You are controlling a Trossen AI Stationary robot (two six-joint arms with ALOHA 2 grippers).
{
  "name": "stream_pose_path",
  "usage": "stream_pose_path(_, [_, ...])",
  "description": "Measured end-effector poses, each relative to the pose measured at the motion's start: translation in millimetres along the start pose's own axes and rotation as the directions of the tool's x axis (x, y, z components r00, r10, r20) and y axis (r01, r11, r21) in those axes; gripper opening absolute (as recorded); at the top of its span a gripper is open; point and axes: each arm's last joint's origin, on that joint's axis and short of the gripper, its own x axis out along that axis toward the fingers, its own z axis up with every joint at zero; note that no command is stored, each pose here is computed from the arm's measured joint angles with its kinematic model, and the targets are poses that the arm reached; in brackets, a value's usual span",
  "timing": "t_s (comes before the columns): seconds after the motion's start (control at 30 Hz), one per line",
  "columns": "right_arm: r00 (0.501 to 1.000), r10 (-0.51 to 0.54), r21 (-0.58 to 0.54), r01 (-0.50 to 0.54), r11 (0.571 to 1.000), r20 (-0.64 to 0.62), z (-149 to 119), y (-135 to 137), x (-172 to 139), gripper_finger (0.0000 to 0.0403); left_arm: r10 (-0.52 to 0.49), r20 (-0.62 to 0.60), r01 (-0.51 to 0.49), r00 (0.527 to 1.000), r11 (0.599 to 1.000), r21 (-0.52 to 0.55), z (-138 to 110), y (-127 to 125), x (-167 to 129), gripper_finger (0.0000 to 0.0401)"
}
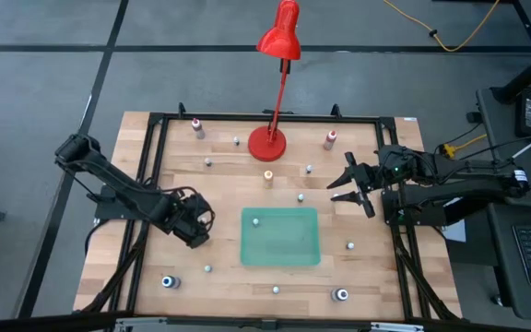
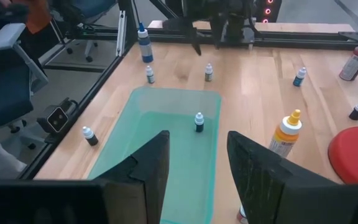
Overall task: Pick & Place food coloring
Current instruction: Put the small green food coloring bottle into the blue bin
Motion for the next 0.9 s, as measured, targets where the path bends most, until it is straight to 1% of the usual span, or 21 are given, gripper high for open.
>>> stream_pose_path(0.17, [1.0,0.0,0.003,0.0,1.0,0.0,0,0,0,0.0163,-0.019,0.006,0.019,1.0,1.0,-0.011,-9,3,19,0.0256])
stream_pose_path(0.37, [1.0,0.0,0.003,0.0,1.0,0.0,0,0,0,0.0163,-0.049,0.034,0.05,0.998,0.998,-0.024,-9,7,35,0.0253])
stream_pose_path(0.47, [1.0,0.0,0.003,0.0,1.0,0.0,0,0,0,0.0163,-0.064,0.016,0.064,0.998,0.998,-0.023,-8,10,42,0.0245])
stream_pose_path(0.6, [1.0,0.0,0.005,0.0,1.0,0.0,0,0,0,0.0163,-0.043,0.001,0.043,0.999,0.999,-0.031,-10,17,49,0.0232])
stream_pose_path(0.7, [1.0,0.0,0.006,0.0,1.0,0.0,0,0,0,0.0163,-0.054,0.004,0.054,0.999,0.998,-0.044,-10,18,53,0.022])
stream_pose_path(0.9, [1.0,0.0,0.006,0.0,1.0,0.0,0,0,0,0.0163,-0.084,0.0,0.084,0.996,0.995,-0.05,-11,18,57,0.0181])
